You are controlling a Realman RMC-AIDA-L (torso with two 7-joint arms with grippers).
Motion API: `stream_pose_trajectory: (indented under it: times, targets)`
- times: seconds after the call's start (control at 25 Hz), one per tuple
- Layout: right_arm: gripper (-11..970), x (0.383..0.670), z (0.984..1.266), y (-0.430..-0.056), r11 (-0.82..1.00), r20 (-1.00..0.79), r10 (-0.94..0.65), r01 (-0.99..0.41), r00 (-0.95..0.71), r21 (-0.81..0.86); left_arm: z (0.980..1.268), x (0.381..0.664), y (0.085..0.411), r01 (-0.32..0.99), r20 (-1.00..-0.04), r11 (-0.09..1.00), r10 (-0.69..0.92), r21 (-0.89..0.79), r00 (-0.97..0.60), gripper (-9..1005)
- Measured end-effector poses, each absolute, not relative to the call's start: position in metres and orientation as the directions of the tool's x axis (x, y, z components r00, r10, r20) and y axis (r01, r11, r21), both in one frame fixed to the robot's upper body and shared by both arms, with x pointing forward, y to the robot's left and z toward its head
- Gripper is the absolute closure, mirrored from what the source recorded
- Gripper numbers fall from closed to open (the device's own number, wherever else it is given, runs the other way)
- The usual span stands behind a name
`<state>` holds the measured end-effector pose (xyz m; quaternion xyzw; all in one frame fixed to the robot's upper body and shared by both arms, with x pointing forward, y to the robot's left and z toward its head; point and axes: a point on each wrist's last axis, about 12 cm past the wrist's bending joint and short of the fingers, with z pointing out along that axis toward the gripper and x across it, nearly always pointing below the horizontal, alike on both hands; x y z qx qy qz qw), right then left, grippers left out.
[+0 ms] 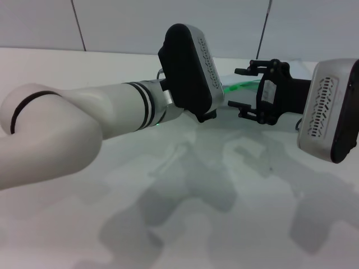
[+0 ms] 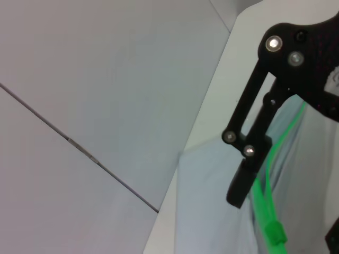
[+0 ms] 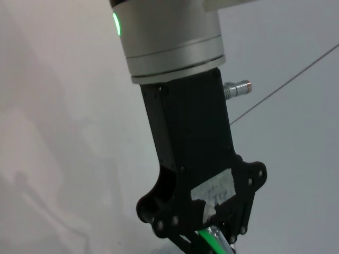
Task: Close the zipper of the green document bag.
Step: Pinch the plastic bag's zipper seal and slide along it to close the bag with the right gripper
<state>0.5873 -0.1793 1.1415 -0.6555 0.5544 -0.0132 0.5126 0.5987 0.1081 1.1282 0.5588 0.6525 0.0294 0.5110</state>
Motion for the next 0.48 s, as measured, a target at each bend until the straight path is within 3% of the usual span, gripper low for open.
stream_pose_trajectory:
  times: [0.48]
  targets:
    - [474, 0.5890, 1.1399, -0.1728, 0.158, -0.537, -0.750, -0.684, 0.386, -0.713, 1.1304, 0.5976, 0.1069, 0.701, -0.633, 0.368, 0.759, 0.610, 0.153, 941]
